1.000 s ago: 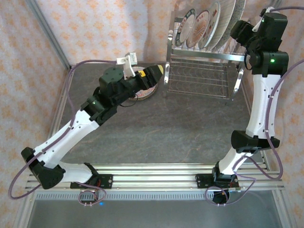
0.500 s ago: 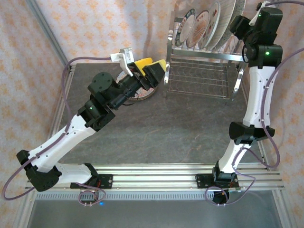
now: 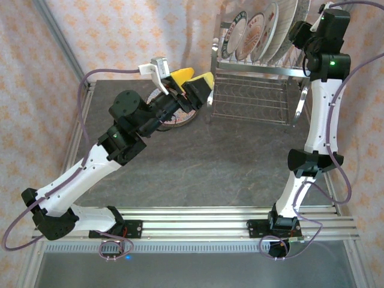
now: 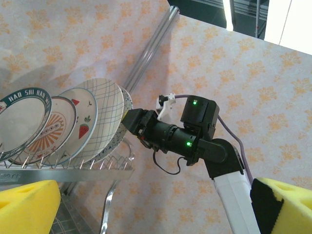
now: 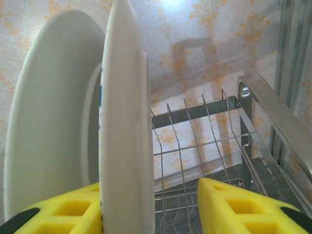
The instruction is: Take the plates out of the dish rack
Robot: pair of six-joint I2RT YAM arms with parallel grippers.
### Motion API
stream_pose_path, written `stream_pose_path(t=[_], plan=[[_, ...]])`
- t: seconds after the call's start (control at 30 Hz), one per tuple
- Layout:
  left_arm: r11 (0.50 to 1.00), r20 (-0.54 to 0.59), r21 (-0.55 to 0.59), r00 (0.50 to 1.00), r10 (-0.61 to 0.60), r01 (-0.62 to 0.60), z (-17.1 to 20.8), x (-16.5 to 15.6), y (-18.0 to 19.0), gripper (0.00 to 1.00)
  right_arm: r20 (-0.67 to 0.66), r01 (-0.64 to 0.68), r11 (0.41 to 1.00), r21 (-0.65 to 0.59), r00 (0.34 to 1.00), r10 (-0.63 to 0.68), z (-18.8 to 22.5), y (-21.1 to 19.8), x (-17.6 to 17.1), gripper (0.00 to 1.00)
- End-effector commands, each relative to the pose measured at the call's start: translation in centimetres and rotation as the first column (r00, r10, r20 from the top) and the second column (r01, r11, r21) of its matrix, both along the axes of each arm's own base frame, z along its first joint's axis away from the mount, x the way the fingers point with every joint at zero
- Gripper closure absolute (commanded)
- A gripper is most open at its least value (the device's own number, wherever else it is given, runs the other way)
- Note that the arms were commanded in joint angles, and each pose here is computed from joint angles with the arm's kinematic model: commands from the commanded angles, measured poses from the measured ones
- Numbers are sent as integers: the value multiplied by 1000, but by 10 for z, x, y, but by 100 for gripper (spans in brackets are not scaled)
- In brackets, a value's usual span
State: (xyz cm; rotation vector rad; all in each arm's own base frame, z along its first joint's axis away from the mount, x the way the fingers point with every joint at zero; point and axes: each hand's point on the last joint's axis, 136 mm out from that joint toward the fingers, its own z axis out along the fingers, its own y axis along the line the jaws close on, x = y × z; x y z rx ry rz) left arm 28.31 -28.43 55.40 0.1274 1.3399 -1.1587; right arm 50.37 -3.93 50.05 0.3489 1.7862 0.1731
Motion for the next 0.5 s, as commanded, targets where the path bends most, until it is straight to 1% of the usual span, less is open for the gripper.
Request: stream_pose_path(t=[0.0,0.1,0.3,0.4,0.47], plan=[[999,61,-36,998,14,-12,22,-7,5,1,51,-4,1000,-3,999,4,12,-1,7,56],[1000,57,-29,998,14,-12,20,-7,4,1,50,-13,1000,-4,999,13,9,3,12,58],[999,50,-24,998,23,-22,19,-7,5,1,31,-24,999,-37,999,26,2,13,18,69],[999,49,-23,998,25,-24,19,-8,6,1,28,-6,999,-42,1000,7,2,12,18,76],[999,49,-23,998,26,-25,19,-8,6,1,28,7,999,-41,1000,-5,2,12,17,78]])
